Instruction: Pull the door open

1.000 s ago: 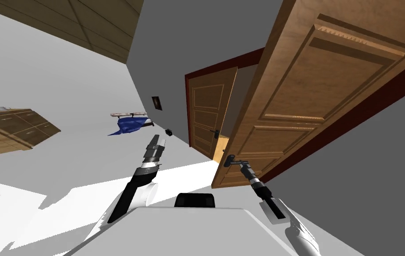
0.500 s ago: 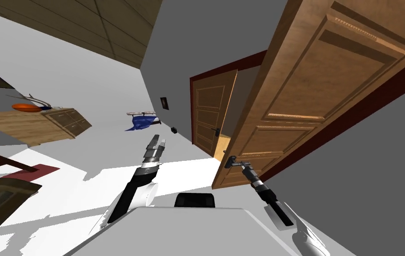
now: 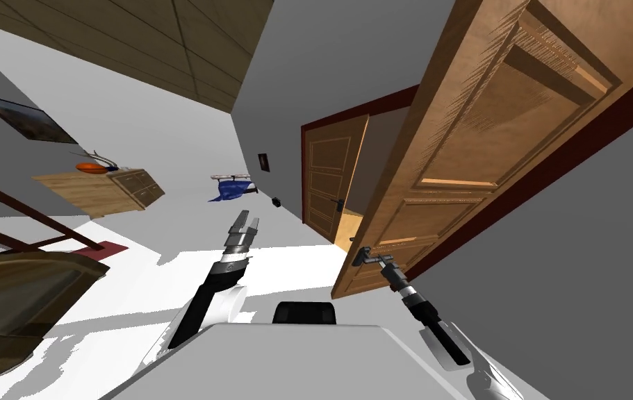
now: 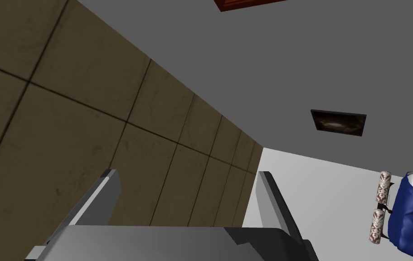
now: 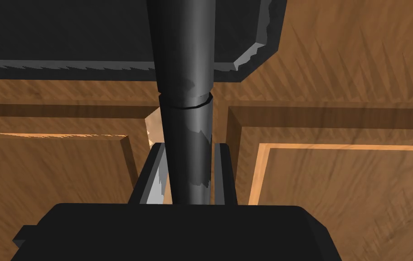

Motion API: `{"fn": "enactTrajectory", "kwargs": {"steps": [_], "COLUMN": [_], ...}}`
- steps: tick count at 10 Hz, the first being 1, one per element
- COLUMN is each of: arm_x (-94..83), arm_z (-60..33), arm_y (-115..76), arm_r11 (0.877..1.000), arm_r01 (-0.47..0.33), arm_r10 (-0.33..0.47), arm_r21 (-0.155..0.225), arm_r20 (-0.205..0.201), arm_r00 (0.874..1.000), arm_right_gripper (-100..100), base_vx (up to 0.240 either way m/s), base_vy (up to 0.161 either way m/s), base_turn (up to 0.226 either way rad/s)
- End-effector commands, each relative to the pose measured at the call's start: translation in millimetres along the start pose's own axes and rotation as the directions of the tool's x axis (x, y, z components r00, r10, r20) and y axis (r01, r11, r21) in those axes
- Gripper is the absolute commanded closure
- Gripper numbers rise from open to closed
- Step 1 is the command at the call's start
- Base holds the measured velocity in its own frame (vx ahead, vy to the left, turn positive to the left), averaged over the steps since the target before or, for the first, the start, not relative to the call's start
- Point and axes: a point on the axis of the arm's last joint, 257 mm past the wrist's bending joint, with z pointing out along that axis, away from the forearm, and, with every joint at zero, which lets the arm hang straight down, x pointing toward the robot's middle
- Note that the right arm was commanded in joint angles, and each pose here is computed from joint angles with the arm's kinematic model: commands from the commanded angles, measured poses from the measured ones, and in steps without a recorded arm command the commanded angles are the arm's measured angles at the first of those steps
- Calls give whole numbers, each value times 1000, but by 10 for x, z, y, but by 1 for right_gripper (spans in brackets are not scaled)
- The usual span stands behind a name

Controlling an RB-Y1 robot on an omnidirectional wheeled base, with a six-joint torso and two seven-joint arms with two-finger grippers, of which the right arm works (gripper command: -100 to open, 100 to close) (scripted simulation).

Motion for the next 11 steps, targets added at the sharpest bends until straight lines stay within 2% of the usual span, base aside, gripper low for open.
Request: {"fn": "enactTrajectory", "kwargs": {"steps": [1, 10, 11], "arm_x": [38, 82, 7], "arm_z": [-17, -198, -174], "arm_y": [2, 4, 32], "arm_r11": [1000, 1000, 1000], "arm_r01": [-3, -10, -1], "arm_r10": [3, 9, 0], "arm_r21": [-4, -8, -11], "arm_r20": [-17, -81, -64], "arm_r00": [1000, 997, 998], "arm_right_gripper": [100, 100, 100], "base_vx": [-202, -184, -76], "base_vy": [-84, -82, -39], "base_turn": [173, 132, 16]}}
